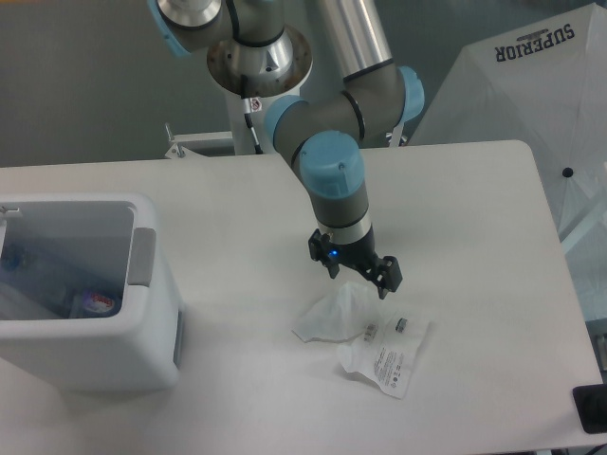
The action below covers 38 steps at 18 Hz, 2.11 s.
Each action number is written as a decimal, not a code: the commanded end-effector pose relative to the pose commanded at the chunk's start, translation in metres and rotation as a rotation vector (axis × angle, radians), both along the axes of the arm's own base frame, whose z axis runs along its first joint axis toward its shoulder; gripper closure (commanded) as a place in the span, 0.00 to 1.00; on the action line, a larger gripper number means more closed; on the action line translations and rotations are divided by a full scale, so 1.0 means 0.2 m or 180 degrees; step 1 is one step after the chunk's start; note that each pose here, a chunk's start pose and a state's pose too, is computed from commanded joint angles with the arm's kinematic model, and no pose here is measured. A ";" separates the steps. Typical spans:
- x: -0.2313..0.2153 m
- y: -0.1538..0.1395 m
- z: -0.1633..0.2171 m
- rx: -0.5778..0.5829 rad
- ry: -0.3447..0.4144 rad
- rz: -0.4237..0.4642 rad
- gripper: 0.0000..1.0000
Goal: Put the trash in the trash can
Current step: 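Lower the gripper and pinch the crumpled tissue with the paper packet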
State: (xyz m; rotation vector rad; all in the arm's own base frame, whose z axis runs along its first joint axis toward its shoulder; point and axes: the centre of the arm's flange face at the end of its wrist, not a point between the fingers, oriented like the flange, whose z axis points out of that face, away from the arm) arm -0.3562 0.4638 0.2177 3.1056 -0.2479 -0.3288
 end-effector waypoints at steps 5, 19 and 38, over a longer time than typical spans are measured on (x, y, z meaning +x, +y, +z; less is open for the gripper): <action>0.00 0.02 -0.08 -0.0094 -0.0018 0.0004 0.00; 0.00 0.03 -0.18 -0.0282 0.0001 0.0004 0.18; -0.02 0.08 -0.06 -0.0115 0.0105 0.0152 0.97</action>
